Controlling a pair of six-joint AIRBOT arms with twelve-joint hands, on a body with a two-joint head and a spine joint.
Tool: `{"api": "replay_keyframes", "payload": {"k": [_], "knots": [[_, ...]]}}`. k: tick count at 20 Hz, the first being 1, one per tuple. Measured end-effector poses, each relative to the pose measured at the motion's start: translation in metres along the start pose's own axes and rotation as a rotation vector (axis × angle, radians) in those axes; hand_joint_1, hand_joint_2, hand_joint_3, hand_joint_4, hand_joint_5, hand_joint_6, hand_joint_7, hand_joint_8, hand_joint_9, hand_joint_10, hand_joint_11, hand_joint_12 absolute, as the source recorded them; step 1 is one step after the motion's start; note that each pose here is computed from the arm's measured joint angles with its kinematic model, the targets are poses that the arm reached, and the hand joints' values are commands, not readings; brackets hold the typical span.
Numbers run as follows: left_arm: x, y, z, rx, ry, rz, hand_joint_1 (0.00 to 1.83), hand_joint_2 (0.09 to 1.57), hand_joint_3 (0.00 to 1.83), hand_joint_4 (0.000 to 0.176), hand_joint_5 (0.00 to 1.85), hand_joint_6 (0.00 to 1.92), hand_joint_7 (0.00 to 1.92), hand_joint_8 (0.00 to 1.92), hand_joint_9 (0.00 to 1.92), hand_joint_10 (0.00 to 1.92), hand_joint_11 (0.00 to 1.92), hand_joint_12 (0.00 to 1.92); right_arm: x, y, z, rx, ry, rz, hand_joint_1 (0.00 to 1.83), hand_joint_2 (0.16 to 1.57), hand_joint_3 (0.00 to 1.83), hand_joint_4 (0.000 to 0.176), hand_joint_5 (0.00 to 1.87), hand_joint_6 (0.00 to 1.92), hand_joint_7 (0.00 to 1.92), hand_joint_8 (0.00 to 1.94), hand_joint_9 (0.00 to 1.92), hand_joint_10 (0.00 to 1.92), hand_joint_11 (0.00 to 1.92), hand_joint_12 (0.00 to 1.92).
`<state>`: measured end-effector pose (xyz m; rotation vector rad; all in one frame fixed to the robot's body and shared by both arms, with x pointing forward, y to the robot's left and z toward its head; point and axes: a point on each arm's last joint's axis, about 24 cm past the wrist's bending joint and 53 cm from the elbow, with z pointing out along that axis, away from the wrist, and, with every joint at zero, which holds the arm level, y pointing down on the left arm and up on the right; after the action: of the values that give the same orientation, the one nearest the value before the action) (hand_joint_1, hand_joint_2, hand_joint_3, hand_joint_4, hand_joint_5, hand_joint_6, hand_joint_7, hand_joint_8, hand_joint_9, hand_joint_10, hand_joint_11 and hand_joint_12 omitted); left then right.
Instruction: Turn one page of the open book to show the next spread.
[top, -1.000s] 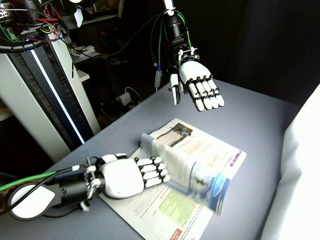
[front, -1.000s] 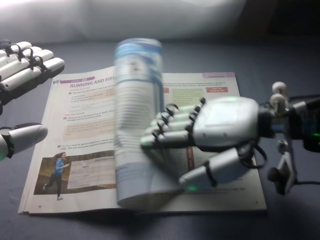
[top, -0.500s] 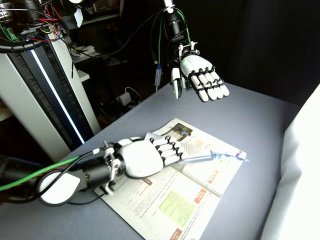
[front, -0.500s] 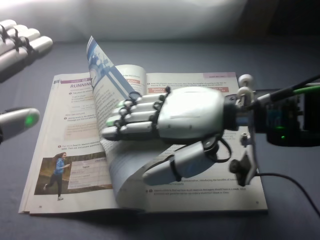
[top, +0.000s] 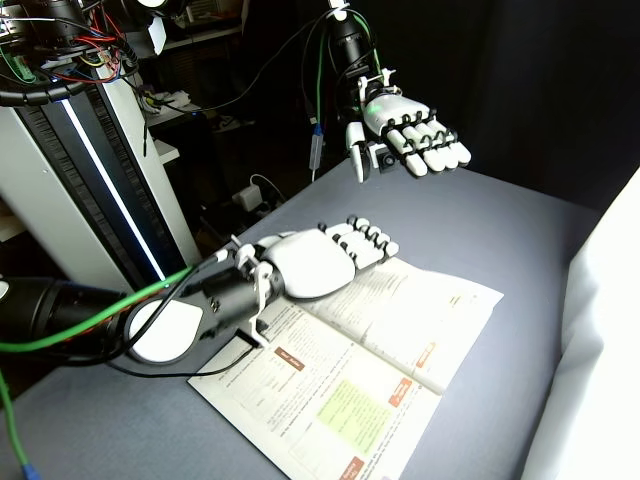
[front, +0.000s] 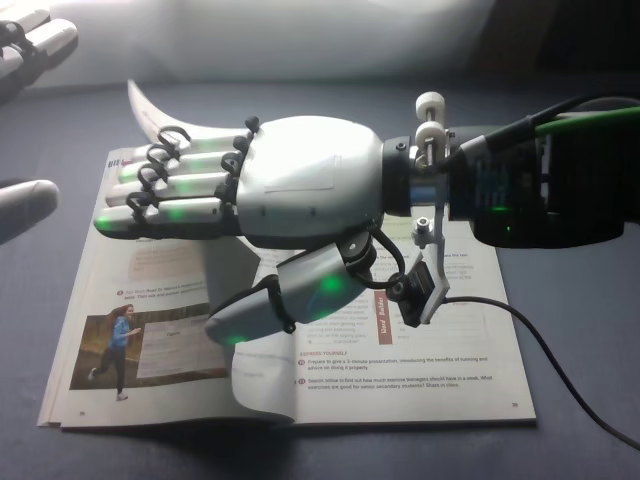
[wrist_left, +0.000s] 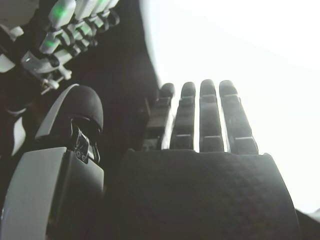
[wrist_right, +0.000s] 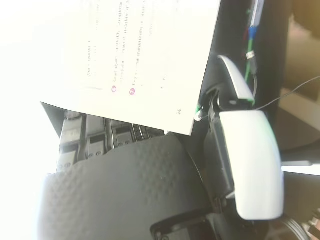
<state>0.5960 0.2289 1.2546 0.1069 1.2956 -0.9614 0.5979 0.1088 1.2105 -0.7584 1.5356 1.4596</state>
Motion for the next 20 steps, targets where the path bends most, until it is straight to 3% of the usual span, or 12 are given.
{"api": "replay_keyframes", "payload": {"k": [1,2,3,5,9,11,12,13,14,19,20], "knots": [[-0.003,-0.001,0.000,0.000,-0.007,0.006,0.00,1.33,0.00,0.048,0.03,0.01,0.00,0.00,0.00,0.00,0.00,0.00,-0.001,0.007,-0.001,-0.016,0.002,-0.010,0.00,1.26,0.00,0.000,0.00,0.00,0.00,0.00,0.00,0.00,0.00,0.00],[-0.006,-0.003,-0.001,0.002,-0.017,0.016,0.00,1.33,0.00,0.048,0.03,0.01,0.00,0.00,0.00,0.00,0.00,0.00,-0.001,0.011,-0.005,-0.028,0.008,-0.020,0.00,1.26,0.00,0.000,0.00,0.00,0.00,0.00,0.00,0.00,0.00,0.00],[-0.011,-0.004,-0.002,0.002,-0.030,0.026,0.00,1.32,0.00,0.070,0.00,0.00,0.00,0.00,0.00,0.00,0.00,0.00,-0.003,0.018,-0.010,-0.046,0.011,-0.034,0.00,1.25,0.00,0.000,0.00,0.00,0.00,0.00,0.00,0.00,0.00,0.00],[-0.021,-0.004,-0.005,-0.007,-0.066,0.032,0.00,1.31,0.00,0.080,0.00,0.00,0.00,0.00,0.00,0.00,0.00,0.00,-0.012,0.032,-0.019,-0.082,-0.001,-0.050,0.00,1.26,0.00,0.000,0.05,0.02,0.03,0.01,0.00,0.00,0.00,0.00],[-0.026,-0.002,-0.010,-0.020,-0.082,0.050,0.00,1.31,0.00,0.090,0.00,0.00,0.00,0.00,0.00,0.00,0.00,0.00,-0.030,0.068,-0.036,-0.187,-0.036,-0.068,0.00,1.25,0.00,0.000,0.13,0.02,0.12,0.00,0.03,0.00,0.00,0.00],[-0.030,0.000,-0.014,-0.031,-0.092,0.056,0.00,1.33,0.00,0.075,0.01,0.01,0.00,0.00,0.00,0.00,0.00,0.00,-0.032,0.080,-0.046,-0.225,-0.040,-0.075,0.00,1.24,0.00,0.000,0.10,0.01,0.09,0.01,0.02,0.00,0.00,0.00],[-0.030,0.000,-0.016,-0.039,-0.095,0.053,0.00,1.34,0.00,0.059,0.03,0.01,0.00,0.00,0.00,0.00,0.00,0.00,-0.033,0.082,-0.051,-0.229,-0.042,-0.076,0.00,1.23,0.00,0.000,0.09,0.01,0.07,0.00,0.02,0.01,0.00,0.00],[-0.031,0.000,-0.016,-0.038,-0.098,0.053,0.00,1.34,0.00,0.059,0.03,0.01,0.00,0.00,0.00,0.00,0.00,0.00,-0.035,0.083,-0.055,-0.229,-0.045,-0.078,0.00,1.23,0.00,0.000,0.09,0.01,0.07,0.00,0.02,0.01,0.00,0.00],[-0.029,0.001,-0.018,-0.044,-0.091,0.054,0.00,1.33,0.00,0.044,0.04,0.01,0.00,0.00,0.00,0.00,0.00,0.00,-0.040,0.083,-0.063,-0.222,-0.057,-0.075,0.00,1.24,0.00,0.000,0.10,0.01,0.09,0.01,0.02,0.00,0.00,0.00],[-0.026,0.002,-0.021,-0.048,-0.083,0.053,0.00,1.33,0.00,0.036,0.00,0.00,0.00,0.00,0.00,0.00,0.00,0.00,-0.047,0.059,-0.091,-0.130,-0.098,-0.021,0.00,1.23,0.00,0.000,0.11,0.02,0.09,0.02,0.04,0.01,0.00,0.00],[-0.023,0.001,-0.021,-0.040,-0.078,0.049,0.00,1.35,0.00,0.025,0.00,0.00,0.00,0.00,0.00,0.00,0.00,0.00,-0.048,0.056,-0.095,-0.111,-0.115,0.000,0.00,1.24,0.00,0.000,0.10,0.01,0.09,0.01,0.02,0.00,0.00,0.00]]}}
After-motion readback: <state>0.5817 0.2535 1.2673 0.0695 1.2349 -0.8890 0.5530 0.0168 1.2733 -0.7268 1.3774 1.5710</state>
